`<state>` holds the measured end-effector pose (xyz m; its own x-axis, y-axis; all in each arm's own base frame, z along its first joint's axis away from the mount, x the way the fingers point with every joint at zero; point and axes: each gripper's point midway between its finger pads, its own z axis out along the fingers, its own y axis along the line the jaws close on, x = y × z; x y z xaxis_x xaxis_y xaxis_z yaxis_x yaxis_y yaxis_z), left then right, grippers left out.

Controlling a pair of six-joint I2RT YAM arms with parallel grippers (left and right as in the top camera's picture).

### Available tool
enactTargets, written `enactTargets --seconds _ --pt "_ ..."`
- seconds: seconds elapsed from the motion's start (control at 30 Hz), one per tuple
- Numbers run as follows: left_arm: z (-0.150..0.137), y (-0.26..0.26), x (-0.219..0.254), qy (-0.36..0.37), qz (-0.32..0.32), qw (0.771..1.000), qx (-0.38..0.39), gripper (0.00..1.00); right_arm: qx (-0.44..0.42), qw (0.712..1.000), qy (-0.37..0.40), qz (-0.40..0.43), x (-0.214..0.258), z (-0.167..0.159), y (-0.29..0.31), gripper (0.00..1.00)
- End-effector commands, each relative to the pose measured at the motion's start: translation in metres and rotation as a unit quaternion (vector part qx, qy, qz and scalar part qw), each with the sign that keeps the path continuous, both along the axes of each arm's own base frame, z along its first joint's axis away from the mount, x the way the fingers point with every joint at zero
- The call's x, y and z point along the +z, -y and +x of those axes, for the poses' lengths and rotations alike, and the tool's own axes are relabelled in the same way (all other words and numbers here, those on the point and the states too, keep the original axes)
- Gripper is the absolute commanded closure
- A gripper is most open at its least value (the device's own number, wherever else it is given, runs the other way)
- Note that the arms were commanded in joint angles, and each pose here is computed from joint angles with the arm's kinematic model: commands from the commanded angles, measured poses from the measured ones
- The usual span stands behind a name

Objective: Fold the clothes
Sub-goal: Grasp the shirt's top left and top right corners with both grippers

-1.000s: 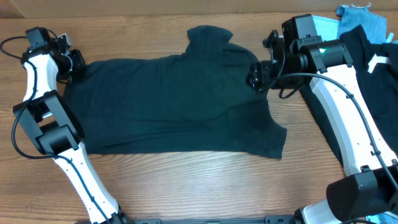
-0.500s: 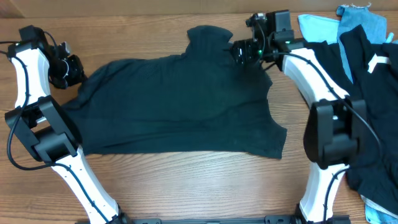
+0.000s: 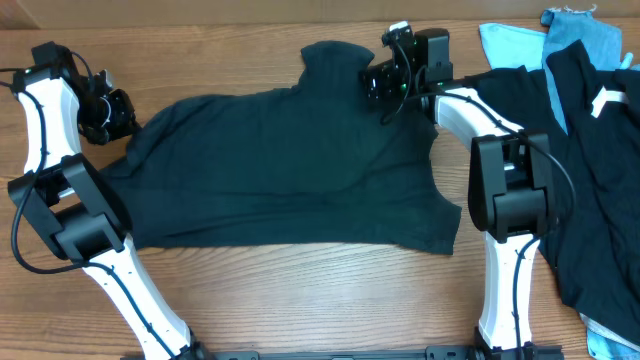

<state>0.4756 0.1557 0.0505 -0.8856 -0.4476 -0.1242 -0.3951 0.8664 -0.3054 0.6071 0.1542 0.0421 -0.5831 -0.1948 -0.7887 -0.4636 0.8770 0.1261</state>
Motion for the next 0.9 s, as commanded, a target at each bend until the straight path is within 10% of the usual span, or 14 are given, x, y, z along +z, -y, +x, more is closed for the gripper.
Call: enactTargets --seconds 0.0,0.2,0.33,0.37,0.43,0.87 --pt "0.002 0.001 0.010 0.009 0.005 1.000 0.003 0.96 0.015 1.000 0.001 0.001 -0.009 0.002 -0.007 0.01" --pt "0.002 0.001 0.010 0.010 0.005 1.000 0.003 0.96 0.028 0.999 -0.019 -0.003 -0.031 -0.006 -0.020 0.09" --pt "0.002 0.001 0.010 0.010 0.005 1.000 0.003 0.96 0.001 1.000 -0.020 -0.023 -0.035 -0.003 -0.014 0.47" --pt "0.002 0.001 0.010 0.010 0.005 1.000 0.003 0.96 -0.004 0.999 -0.026 -0.020 -0.036 -0.004 -0.013 0.75" --pt "0.002 0.001 0.010 0.009 0.005 1.000 0.002 0.96 -0.031 0.999 -0.044 0.002 -0.036 -0.002 -0.007 0.93" --pt "0.000 -0.004 0.010 0.010 0.006 1.000 0.004 0.96 -0.050 0.997 -0.043 0.048 0.015 0.001 0.005 0.63"
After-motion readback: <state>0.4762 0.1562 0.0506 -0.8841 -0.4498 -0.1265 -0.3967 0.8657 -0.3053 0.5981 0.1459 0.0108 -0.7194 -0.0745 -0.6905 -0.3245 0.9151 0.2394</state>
